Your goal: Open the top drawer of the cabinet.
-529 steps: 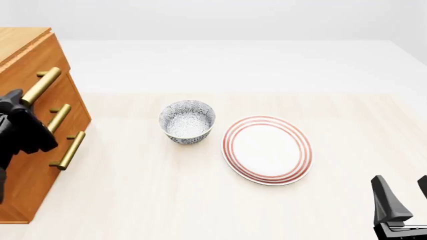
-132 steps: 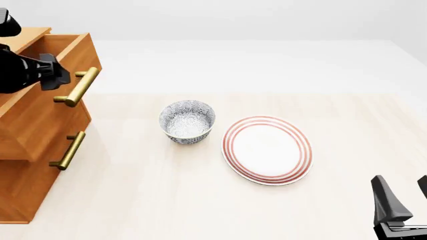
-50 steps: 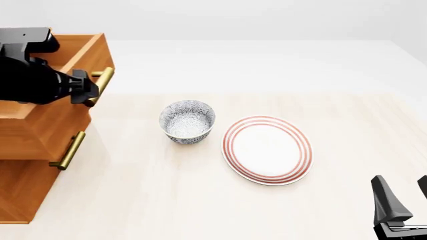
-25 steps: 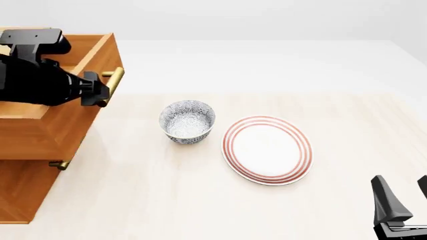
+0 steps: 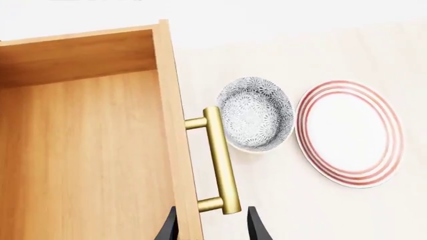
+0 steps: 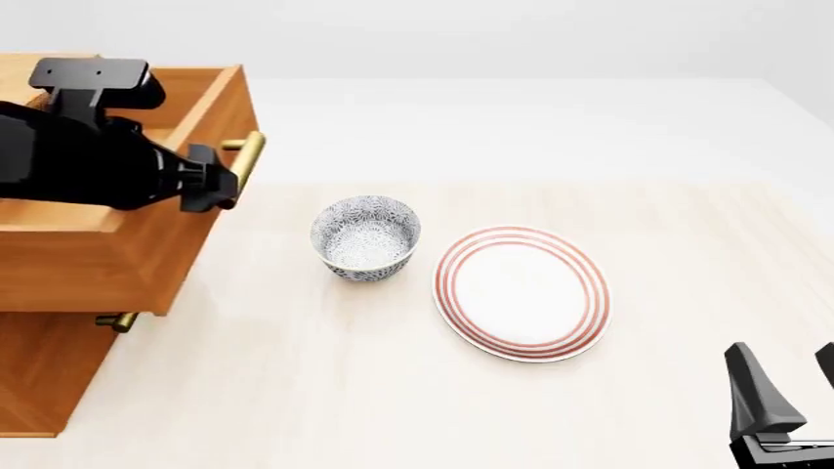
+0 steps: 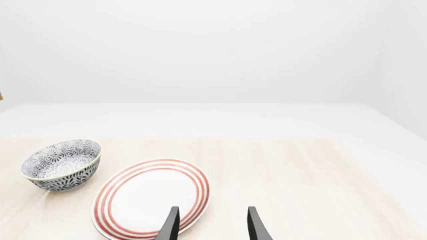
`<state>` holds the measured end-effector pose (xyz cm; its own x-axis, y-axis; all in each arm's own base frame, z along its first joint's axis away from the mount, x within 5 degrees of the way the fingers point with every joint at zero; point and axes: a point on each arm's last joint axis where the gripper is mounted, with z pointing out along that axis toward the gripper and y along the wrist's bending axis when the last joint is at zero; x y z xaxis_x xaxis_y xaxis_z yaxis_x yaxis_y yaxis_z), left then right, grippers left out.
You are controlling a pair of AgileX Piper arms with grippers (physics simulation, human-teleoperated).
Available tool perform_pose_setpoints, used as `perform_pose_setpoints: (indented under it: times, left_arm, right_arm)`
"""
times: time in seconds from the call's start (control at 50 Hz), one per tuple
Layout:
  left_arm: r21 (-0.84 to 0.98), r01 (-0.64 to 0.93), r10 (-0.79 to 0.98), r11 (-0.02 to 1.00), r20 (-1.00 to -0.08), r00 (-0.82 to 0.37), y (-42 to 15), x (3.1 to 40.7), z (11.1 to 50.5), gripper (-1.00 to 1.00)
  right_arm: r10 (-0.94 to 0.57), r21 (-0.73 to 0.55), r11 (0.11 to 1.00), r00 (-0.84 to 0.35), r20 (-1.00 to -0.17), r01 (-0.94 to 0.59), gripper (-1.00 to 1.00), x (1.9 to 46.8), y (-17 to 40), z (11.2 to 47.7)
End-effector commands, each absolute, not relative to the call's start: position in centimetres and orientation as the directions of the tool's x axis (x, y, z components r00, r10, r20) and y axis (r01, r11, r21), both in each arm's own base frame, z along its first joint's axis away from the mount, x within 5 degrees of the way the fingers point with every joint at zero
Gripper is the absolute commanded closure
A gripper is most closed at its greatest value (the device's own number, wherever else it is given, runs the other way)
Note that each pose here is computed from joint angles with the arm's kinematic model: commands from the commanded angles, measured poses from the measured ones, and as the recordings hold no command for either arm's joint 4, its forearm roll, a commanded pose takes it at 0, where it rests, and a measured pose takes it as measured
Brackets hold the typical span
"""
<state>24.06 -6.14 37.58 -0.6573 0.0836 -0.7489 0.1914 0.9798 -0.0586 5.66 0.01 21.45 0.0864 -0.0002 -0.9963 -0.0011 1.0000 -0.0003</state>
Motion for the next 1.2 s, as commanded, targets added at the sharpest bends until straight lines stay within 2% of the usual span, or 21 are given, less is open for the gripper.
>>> perform_pose_setpoints:
  times: [0.02, 0.84, 1.2]
  left_arm:
    - [-0.055, 0.234, 0.115, 0.971, -0.746, -0.655, -7.0, 23.9, 37.4, -1.0]
    - [-0.071, 0.356, 0.175, 0.932, -0.772, -0.611, -10.2, 22.7, 38.6, -1.0]
    - [-0.044, 0.331, 0.169, 0.943, -0.793, -0.585, -8.3, 21.3, 40.2, -1.0]
  right_arm:
    - [0.0, 0.0, 1.0, 0.086, -0.996, -0.001, -1.0, 5.7, 0.0, 21.4]
    - [0.0, 0.0, 1.0, 0.086, -0.996, -0.001, -1.0, 5.7, 0.0, 21.4]
    - [0.0, 0.0, 1.0, 0.086, -0.996, -0.001, -1.0, 5.7, 0.0, 21.4]
